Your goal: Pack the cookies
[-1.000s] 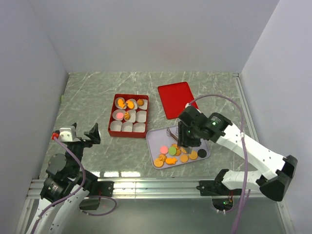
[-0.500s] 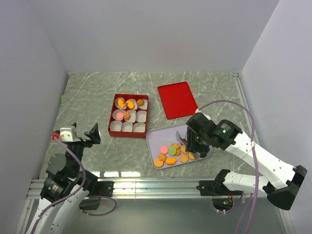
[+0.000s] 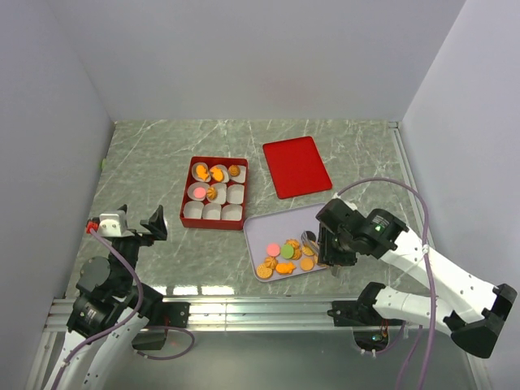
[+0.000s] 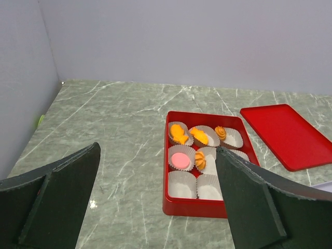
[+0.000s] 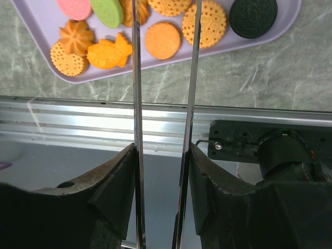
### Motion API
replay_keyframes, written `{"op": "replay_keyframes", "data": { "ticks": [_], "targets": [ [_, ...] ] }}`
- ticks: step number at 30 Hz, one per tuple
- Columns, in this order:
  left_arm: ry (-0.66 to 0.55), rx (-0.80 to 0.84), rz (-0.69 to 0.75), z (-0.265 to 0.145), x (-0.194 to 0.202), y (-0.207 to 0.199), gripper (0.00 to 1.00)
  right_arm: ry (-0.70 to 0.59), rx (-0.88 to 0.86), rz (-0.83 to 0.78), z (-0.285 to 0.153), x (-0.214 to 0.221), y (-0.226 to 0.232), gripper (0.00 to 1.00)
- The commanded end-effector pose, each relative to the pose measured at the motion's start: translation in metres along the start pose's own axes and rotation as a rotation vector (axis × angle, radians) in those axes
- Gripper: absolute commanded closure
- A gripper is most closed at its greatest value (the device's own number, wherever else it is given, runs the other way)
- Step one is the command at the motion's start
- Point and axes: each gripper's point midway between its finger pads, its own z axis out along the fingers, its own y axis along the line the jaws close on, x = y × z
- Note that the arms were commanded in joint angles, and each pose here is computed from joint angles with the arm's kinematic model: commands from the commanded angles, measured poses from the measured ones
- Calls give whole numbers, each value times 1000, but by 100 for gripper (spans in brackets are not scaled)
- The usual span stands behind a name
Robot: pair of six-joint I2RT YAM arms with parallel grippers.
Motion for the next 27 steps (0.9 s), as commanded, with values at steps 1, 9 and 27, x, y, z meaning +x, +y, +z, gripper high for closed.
{"op": "replay_keyframes", "data": {
  "ticks": [1, 9, 27],
  "targets": [
    [-30, 4, -5, -1, -7, 0, 0, -38, 24, 14, -1, -8, -3, 51],
    [-28, -1, -6, -1, -6, 1, 0, -39, 50, -17, 5, -18, 3, 51],
    [-31, -8, -10, -1, -7, 2, 1, -13, 58, -55, 13, -28, 20, 54]
  ]
}}
